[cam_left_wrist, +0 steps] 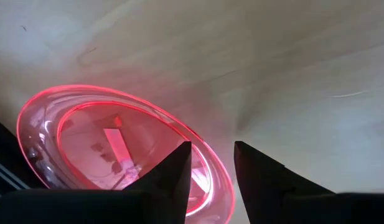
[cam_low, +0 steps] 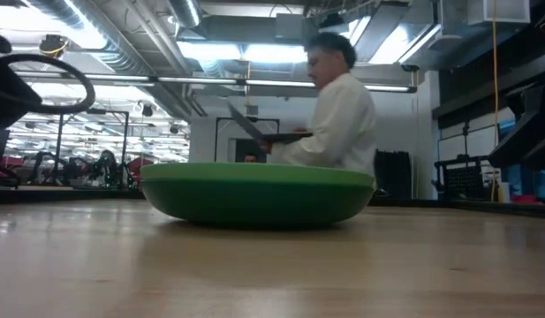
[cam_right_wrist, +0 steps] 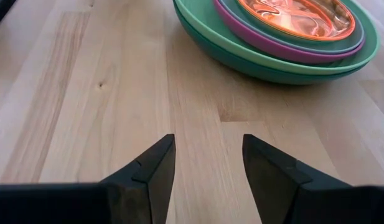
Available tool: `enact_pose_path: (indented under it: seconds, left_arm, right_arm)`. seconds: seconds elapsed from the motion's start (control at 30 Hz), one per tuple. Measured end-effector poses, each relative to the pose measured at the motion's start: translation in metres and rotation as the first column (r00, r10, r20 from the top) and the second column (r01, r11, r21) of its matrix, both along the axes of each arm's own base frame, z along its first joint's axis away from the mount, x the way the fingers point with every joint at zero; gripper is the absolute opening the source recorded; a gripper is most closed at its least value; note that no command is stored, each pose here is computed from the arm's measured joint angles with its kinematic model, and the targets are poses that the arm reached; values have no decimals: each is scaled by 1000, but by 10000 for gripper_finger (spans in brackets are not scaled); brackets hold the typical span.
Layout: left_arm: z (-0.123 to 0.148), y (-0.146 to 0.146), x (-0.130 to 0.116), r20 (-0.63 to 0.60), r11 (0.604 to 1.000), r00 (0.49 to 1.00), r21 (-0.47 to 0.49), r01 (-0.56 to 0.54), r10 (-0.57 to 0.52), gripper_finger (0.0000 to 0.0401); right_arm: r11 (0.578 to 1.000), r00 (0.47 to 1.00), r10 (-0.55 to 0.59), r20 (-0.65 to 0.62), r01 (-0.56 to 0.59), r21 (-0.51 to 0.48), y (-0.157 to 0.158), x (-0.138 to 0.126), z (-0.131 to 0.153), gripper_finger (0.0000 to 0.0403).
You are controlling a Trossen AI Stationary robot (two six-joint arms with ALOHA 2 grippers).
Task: Stack plastic plates
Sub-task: Stack the light pink plate on the orange plate
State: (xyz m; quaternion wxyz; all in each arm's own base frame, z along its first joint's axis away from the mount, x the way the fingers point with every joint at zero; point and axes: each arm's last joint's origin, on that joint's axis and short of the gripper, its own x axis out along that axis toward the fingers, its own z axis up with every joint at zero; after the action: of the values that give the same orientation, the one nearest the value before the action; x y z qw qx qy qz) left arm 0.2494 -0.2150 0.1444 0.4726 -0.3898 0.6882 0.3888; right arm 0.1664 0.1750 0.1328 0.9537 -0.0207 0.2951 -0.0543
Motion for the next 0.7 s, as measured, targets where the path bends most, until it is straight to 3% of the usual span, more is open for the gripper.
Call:
enact_pose_path:
  seconds: [0.33,0.7]
  left_arm:
    - [-9,-4,-4,-47,998,997,3,58,-57,109]
    - [-10,-3,-5,-41,990,989,-20,139,-140,5]
  right_arm:
    - [1000,1000,0,1,0,1,0,0,0,177]
    - [1000,1000,-2,4,2,2,0,0,0,177]
